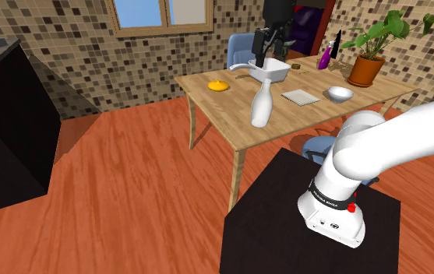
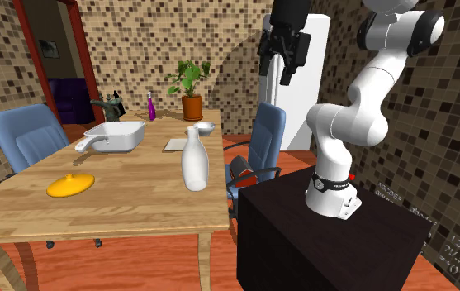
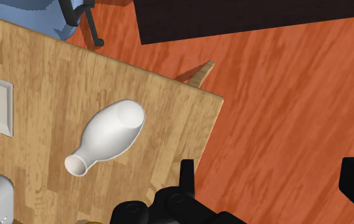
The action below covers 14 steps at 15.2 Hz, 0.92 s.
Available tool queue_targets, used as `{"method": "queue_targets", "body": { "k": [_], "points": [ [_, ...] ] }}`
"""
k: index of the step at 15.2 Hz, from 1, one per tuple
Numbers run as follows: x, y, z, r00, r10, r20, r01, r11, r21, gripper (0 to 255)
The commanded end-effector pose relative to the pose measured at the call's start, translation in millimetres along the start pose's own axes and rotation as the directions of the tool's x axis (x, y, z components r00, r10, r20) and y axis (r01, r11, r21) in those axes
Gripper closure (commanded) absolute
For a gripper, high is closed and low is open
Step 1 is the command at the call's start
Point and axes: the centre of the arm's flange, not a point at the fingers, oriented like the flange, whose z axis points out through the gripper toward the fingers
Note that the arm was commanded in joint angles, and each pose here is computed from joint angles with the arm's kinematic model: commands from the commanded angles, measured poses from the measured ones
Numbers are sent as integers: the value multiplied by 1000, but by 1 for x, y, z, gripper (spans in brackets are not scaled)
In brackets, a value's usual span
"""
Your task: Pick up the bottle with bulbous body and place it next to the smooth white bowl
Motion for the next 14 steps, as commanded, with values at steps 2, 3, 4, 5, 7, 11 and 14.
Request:
{"method": "queue_targets", "body": {
  "k": [2, 3, 4, 5, 7, 11, 14],
  "points": [
    [4, 11, 8, 1000, 4, 0, -4, 1000, 5, 0],
    [8, 21, 16, 1000, 7, 0, -7, 1000, 11, 0],
    [12, 32, 24, 1000, 11, 0, -11, 1000, 16, 0],
    [16, 42, 32, 1000, 14, 0, -14, 1000, 21, 0],
    [24, 63, 48, 1000, 22, 0, -22, 999, 32, 0],
    [39, 104, 82, 999, 36, 0, -36, 998, 53, 0],
    [50, 135, 107, 999, 47, 0, -47, 997, 69, 0]
  ]
}}
